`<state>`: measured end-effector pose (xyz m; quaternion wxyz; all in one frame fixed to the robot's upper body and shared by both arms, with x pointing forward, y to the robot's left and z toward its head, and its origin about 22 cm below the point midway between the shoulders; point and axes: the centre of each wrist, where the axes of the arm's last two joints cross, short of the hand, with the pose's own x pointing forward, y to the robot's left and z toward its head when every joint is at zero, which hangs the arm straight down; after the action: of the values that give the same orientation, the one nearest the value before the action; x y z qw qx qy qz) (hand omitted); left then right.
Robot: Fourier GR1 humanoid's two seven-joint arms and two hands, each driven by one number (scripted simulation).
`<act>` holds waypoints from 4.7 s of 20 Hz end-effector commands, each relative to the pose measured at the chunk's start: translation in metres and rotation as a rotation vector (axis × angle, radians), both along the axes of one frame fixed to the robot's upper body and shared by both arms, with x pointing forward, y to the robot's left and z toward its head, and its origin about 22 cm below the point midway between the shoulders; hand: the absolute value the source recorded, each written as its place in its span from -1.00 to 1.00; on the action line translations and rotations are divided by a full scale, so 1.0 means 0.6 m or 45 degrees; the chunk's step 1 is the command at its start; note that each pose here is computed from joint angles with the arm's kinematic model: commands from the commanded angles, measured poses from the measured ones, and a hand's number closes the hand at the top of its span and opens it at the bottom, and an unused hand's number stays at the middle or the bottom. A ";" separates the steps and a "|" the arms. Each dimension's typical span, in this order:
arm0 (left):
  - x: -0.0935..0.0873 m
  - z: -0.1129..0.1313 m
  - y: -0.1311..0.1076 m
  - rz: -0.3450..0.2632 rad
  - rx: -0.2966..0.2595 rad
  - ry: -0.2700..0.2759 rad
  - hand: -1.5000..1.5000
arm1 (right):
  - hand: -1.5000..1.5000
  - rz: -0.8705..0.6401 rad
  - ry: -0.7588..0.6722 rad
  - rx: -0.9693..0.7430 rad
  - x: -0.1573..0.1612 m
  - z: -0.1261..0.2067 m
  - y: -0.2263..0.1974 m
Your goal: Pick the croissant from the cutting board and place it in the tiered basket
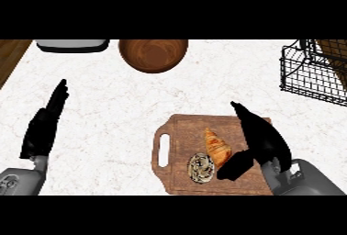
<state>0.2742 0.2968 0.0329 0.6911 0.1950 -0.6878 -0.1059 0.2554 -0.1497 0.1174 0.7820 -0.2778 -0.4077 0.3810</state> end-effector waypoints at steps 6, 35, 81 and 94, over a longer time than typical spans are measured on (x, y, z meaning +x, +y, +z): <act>-0.002 -0.035 0.005 -0.002 -0.016 0.014 0.00 | -1.00 -0.127 0.100 -0.237 -0.010 -0.012 0.046; -0.007 -0.013 -0.020 -0.008 0.000 -0.008 0.00 | -1.00 -0.141 0.224 -0.228 -0.006 -0.111 0.059; 0.009 0.014 0.000 0.005 0.003 -0.005 0.00 | 1.00 -0.412 -1.087 -0.121 0.202 0.191 0.005; 0.016 0.007 0.013 -0.001 -0.014 0.004 0.00 | 1.00 -0.412 -1.047 -0.164 0.252 0.276 -0.169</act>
<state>0.2770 0.3017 0.0346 0.6930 0.1929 -0.6863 -0.1072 0.3987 -0.2146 0.2738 0.5814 -0.5314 -0.5993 0.1429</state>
